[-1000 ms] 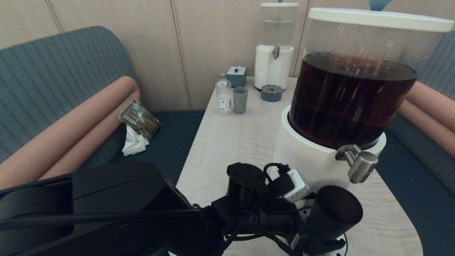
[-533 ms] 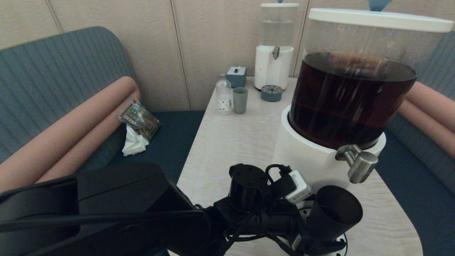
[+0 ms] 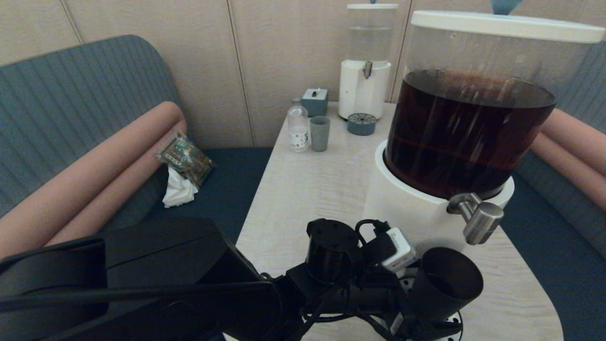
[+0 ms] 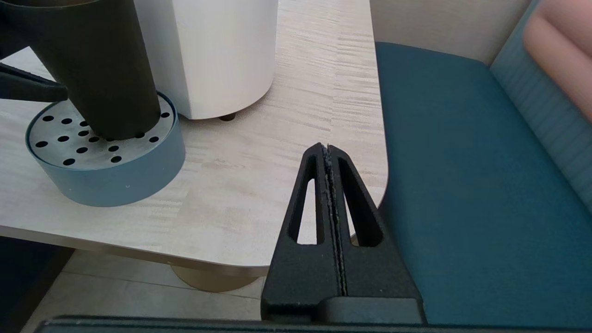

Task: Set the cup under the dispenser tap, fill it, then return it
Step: Place the cup next to the water dispenser

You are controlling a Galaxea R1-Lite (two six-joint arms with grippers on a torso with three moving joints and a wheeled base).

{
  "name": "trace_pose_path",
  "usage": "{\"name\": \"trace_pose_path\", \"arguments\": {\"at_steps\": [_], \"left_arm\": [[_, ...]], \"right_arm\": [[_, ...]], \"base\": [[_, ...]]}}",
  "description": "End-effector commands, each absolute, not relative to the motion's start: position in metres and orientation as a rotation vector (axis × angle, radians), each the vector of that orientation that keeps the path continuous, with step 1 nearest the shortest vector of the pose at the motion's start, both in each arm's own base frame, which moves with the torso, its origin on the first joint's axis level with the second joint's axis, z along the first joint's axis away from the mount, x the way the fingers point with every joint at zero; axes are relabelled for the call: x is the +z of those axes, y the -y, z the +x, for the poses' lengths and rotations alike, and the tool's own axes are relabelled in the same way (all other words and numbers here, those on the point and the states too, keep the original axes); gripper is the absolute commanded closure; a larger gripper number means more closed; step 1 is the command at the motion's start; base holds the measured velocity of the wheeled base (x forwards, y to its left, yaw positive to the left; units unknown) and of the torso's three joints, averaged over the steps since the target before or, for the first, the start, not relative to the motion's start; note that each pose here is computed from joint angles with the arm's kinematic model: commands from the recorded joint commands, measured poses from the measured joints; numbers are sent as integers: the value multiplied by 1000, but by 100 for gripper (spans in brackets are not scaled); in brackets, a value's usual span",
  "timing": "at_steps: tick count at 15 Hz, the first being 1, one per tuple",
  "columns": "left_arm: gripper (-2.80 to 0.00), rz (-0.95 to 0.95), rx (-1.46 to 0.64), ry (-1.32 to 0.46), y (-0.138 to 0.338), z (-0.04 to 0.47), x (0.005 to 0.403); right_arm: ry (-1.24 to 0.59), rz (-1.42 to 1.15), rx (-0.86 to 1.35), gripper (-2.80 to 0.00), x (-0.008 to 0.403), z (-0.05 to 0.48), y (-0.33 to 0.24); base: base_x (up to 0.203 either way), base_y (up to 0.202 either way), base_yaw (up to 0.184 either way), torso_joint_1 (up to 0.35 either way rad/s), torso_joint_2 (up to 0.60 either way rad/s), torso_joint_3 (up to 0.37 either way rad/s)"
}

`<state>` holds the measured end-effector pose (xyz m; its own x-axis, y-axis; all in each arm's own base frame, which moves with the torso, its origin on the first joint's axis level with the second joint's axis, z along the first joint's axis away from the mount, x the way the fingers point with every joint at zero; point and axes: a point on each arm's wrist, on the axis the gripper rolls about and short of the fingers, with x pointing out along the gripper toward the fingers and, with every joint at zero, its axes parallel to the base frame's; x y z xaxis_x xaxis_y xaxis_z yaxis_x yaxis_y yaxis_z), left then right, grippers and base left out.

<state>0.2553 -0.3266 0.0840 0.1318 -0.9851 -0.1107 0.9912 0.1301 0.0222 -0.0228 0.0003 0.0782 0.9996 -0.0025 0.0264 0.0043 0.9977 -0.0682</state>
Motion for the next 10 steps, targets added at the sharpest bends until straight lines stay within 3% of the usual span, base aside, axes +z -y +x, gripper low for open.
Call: {"name": "trace_pose_path", "arguments": {"at_steps": [1,10], "left_arm": [[-280,98,-1447,-71,327,254,84],[-280,98,-1455,-72,329,251,84]], "right_arm": [[18,-69,-4,0,76,-22,0],[17,-69,-2,0,76,-22,0]], "base": [[0,0,0,0,0,0],[0,0,0,0,0,0]]}}
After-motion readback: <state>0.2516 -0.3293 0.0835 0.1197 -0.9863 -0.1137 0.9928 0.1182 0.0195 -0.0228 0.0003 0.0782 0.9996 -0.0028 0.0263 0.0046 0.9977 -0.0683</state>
